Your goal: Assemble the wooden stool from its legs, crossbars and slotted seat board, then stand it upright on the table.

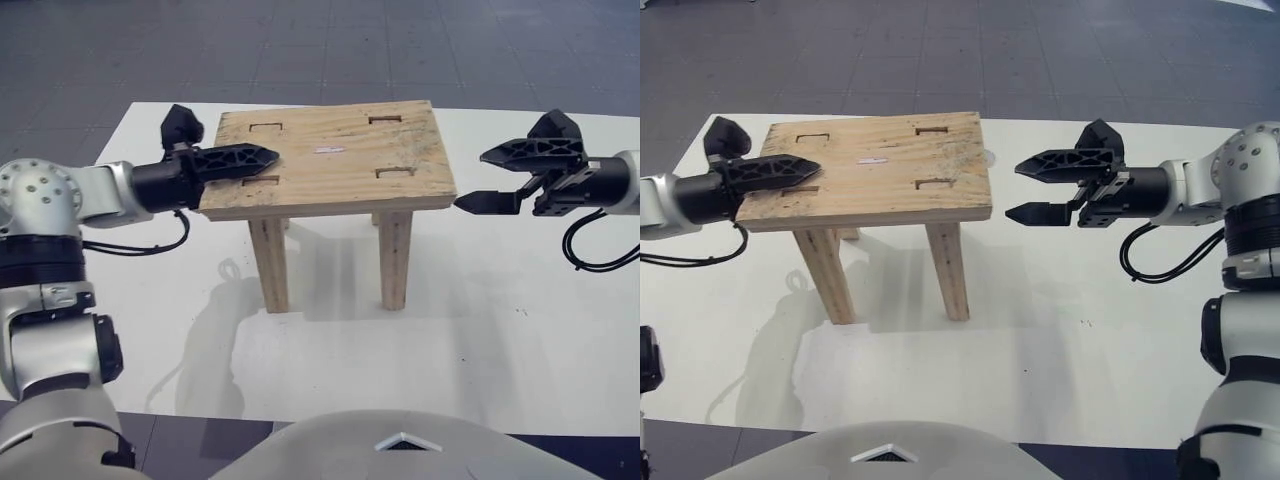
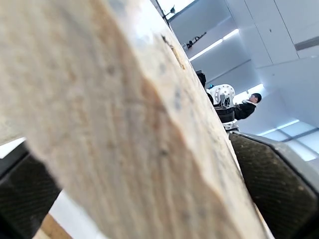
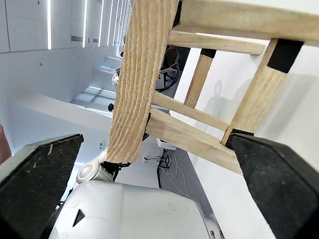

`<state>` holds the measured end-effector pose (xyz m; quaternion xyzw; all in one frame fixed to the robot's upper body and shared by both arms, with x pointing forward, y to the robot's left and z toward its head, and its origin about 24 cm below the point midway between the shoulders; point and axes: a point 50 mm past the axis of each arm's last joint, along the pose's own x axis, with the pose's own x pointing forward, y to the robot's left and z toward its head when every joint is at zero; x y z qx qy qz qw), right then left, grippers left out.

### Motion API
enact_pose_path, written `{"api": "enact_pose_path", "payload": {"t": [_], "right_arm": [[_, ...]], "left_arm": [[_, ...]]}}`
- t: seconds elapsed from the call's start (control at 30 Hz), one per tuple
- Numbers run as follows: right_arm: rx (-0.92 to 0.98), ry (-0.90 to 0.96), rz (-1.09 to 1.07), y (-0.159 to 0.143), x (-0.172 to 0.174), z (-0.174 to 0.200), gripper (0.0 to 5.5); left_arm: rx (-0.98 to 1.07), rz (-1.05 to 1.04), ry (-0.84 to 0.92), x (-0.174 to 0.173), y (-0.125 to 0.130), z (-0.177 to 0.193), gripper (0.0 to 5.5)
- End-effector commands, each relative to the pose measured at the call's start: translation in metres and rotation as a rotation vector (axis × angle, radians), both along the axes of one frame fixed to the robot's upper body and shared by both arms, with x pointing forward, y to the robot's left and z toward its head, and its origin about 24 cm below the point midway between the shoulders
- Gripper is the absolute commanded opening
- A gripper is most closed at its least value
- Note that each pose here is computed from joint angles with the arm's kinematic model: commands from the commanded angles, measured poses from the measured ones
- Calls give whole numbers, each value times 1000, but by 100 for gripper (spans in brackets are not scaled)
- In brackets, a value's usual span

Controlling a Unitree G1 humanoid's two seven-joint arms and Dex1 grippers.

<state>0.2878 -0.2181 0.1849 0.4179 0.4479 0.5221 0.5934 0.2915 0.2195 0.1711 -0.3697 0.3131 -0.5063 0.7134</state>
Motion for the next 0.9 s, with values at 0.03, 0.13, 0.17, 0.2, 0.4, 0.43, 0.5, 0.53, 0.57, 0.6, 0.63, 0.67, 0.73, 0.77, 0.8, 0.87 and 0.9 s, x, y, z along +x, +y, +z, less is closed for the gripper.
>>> {"api": "enact_pose_path", "payload": {"t": [0.03,0.13,0.17,0.2,0.4,0.43,0.5,0.53,0.57,0.6,0.63,0.67,0.73,0.77,0.8,0.87,0.9], "right_arm": [[-10,-8,9,3,1,-1,550],[-10,-8,5,2,0,-1,550],[-11,-7,2,1,0,-1,550],[-11,-5,-1,1,0,-2,550],[-12,12,-8,2,0,-9,550],[-13,13,-10,1,-1,-10,550],[-14,12,-13,0,-1,-10,550],[-15,11,-15,0,-1,-10,550],[-16,11,-16,-1,-1,-10,550],[-17,10,-18,-1,-1,-9,550],[-19,10,-19,-1,-1,-9,550],[-20,10,-20,-2,-1,-9,550],[-22,9,-21,-2,-1,-10,550],[-23,8,-22,-2,-1,-10,550],[-23,8,-22,-2,-1,-10,550],[-23,8,-24,-3,-2,-10,550],[-24,8,-25,-3,-2,-10,550]], "left_arm": [[1,-32,-27,13,-19,5,548],[-6,-19,-40,14,-12,12,548],[-11,-6,-43,15,-7,14,548],[-19,4,-52,15,-3,19,548],[-103,-8,-68,15,5,42,548],[-93,-9,-57,13,7,41,548],[-73,-10,-28,8,11,35,548],[-61,-8,-9,5,14,31,548],[-54,-7,3,3,16,29,548],[-41,-3,22,0,20,25,548],[-30,5,39,-3,24,21,548],[-24,13,51,-5,28,19,548],[-22,26,65,-6,32,17,548],[-17,28,68,-6,33,16,548],[-10,28,68,-7,33,15,548],[-7,39,69,-9,38,15,548],[-8,45,68,-10,40,16,548]]}}
